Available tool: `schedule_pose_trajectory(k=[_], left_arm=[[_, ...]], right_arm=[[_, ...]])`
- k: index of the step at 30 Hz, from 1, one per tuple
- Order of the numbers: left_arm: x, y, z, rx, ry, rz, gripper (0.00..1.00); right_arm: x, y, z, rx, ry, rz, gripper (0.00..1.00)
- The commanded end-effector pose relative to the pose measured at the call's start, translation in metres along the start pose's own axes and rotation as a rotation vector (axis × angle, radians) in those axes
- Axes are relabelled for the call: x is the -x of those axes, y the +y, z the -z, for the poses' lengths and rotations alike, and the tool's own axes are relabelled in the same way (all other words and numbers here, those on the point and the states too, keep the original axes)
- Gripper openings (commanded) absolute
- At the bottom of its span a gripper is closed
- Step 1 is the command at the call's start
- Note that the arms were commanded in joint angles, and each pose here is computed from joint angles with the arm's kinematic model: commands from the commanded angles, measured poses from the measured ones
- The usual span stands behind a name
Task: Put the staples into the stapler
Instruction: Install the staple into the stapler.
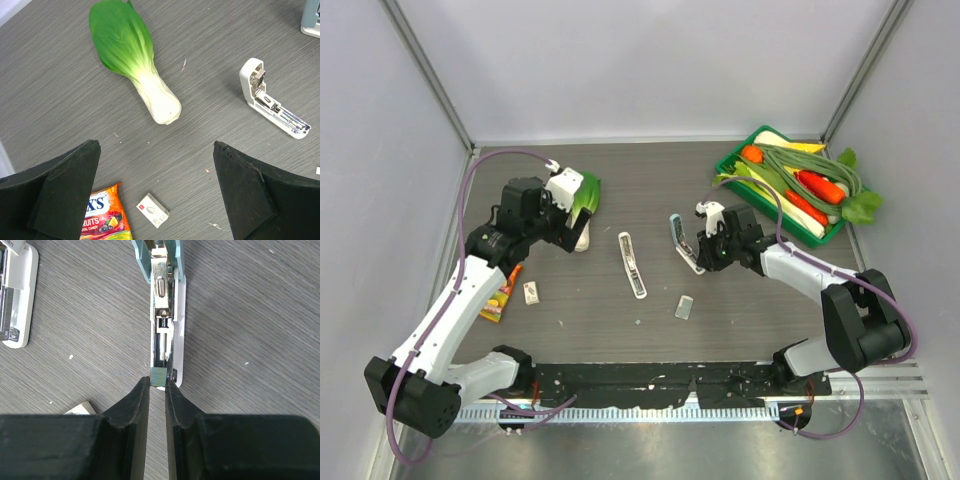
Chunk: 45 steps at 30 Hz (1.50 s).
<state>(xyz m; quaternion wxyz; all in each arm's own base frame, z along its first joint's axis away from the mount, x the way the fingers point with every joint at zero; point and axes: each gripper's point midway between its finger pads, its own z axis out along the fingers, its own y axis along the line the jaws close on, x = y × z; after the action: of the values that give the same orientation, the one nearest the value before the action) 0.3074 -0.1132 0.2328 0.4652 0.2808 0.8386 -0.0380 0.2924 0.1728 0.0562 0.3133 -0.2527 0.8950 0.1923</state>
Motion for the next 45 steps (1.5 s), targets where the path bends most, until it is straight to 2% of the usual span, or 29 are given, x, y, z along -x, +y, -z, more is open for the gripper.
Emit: schedule_pose_trajectory(k=[1,25,36,45], left_arm=[[0.008,0.001,-0.001,-0.002,-0.036,0.014,1.00],[0.007,0.001,-0.003,-0.003,-0.031,0.018,1.00],[0.008,0.000,-0.003,-0.004,-0.031,0.017,1.00],[0.007,0.001,-0.003,-0.005,-0.032,0.017,1.00]], right_arm=[[0.023,-0.003,0.003,-0.016,-0.056,0.016,0.19],[0.015,-0.002,-0.002,-0.001,-0.027,0.012,0.19],[0.032,0.003,0.010,0.010,-0.095,0.018,0.20],[0.030,0.003,0.010,0.014,-0.091,0.012,0.20]])
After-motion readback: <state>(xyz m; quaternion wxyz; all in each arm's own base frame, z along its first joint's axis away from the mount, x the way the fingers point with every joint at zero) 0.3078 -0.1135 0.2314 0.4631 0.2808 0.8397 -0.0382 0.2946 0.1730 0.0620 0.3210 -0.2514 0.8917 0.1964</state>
